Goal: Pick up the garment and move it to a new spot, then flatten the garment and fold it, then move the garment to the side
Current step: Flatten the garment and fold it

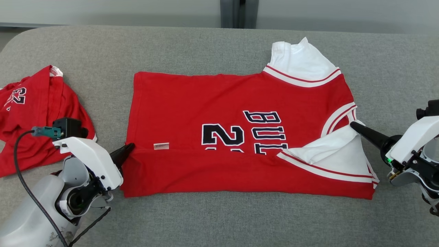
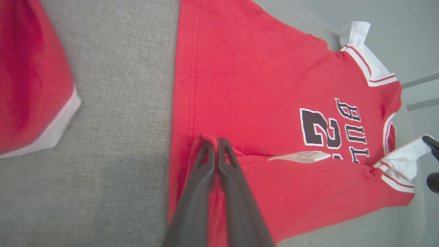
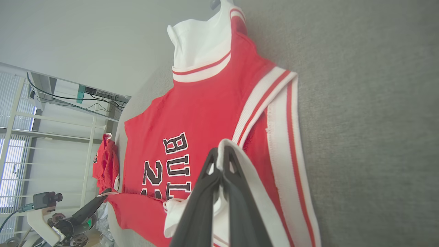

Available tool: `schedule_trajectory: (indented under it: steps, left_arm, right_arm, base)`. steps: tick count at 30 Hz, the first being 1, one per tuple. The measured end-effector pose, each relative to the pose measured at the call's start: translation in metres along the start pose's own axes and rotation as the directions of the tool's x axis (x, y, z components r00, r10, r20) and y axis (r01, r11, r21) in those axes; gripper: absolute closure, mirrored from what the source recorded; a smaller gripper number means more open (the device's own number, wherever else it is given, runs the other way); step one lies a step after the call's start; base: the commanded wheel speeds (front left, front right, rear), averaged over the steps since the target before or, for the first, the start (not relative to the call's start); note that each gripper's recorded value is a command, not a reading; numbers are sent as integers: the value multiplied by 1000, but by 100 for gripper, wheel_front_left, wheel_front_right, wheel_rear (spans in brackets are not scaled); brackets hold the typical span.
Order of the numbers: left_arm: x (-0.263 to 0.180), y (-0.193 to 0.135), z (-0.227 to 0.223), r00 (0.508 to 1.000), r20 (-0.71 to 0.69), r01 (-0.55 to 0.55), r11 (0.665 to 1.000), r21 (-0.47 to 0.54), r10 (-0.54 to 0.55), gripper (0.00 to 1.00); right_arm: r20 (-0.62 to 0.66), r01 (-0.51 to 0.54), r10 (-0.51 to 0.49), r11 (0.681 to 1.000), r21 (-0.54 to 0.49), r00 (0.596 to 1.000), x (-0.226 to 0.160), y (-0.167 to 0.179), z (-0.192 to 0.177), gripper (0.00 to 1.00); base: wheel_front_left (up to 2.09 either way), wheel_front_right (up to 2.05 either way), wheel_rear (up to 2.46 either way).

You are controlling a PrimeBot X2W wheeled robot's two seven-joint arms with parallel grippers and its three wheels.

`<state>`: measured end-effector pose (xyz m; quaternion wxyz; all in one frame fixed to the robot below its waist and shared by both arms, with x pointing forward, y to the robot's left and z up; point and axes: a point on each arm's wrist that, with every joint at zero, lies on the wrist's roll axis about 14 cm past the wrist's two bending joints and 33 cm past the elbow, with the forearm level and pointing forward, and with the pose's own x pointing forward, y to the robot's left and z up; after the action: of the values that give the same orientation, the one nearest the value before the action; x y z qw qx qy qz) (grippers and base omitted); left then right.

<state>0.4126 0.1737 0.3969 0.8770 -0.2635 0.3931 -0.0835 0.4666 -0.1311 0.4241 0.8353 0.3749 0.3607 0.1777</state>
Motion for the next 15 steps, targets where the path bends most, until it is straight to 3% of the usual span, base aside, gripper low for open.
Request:
schedule_trajectory:
  steps: [11, 12, 13, 14, 15]
  left_arm:
    - [12, 9, -9, 999, -32, -27, 999, 22, 28, 100]
    - [12, 8, -8, 999, -28, -23, 999, 23, 23, 91]
    - [13, 7, -7, 1000, -24, -20, 1000, 22, 20, 73]
    - [14, 8, -8, 999, -25, -20, 1000, 20, 21, 55]
    - [14, 9, -9, 999, -28, -23, 1000, 18, 23, 34]
  right_arm:
    - [-24, -2, 2, 1000, -6, 1000, 9, 0, -7, 100]
    - [-22, -3, 3, 1000, -7, 1000, 9, 0, -6, 82]
    - [-3, -5, 5, 1000, -5, 1000, 10, 1, -3, 51]
    - [17, -8, 8, 1000, 0, 1000, 10, 1, 0, 0]
    - [33, -15, 14, 1000, 13, 999, 11, 3, 3, 0]
  base:
    - [0, 0, 0]
    - [0, 0, 0]
    - [0, 0, 0]
    - [0, 0, 0]
    - [0, 0, 0]
